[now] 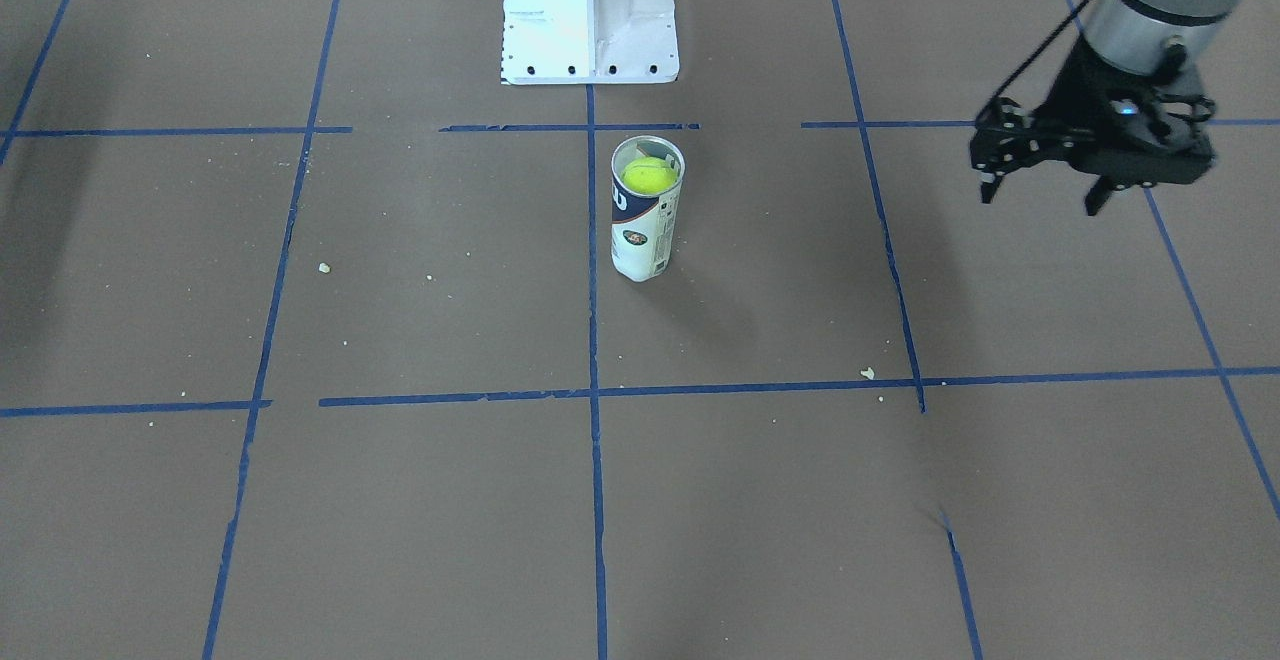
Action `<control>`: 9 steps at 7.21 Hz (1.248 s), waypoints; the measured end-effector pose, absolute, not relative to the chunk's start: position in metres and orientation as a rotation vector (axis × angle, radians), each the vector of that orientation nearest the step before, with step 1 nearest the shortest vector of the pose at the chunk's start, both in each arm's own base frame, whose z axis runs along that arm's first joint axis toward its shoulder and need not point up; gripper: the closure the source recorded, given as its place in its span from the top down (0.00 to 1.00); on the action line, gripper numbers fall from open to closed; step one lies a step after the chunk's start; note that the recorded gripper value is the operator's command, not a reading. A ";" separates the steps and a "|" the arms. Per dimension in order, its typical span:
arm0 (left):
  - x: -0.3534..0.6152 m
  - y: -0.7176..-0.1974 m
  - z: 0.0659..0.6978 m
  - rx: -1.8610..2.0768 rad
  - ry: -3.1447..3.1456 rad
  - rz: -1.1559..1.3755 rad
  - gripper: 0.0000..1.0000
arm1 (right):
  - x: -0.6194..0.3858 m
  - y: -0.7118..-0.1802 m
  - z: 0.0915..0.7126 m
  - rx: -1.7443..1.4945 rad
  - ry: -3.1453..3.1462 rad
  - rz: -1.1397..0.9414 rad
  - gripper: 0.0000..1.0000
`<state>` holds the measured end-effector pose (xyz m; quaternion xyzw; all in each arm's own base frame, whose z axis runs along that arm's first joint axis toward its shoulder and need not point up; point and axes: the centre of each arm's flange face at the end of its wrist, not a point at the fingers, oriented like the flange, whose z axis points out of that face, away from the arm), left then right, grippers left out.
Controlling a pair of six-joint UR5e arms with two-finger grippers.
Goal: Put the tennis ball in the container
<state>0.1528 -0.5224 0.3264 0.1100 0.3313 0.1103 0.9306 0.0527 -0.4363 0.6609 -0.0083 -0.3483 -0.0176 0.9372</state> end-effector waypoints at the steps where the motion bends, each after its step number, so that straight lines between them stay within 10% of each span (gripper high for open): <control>1: 0.107 -0.534 0.379 0.217 0.666 0.268 1.00 | 0.053 -0.436 0.661 -0.017 -0.712 -0.036 1.00; 5: -0.046 -0.495 0.583 0.078 0.699 0.154 1.00 | 0.053 -0.436 0.661 -0.018 -0.711 -0.036 1.00; 9: -0.064 -0.451 0.638 -0.014 0.748 0.079 1.00 | 0.053 -0.436 0.661 -0.018 -0.712 -0.036 1.00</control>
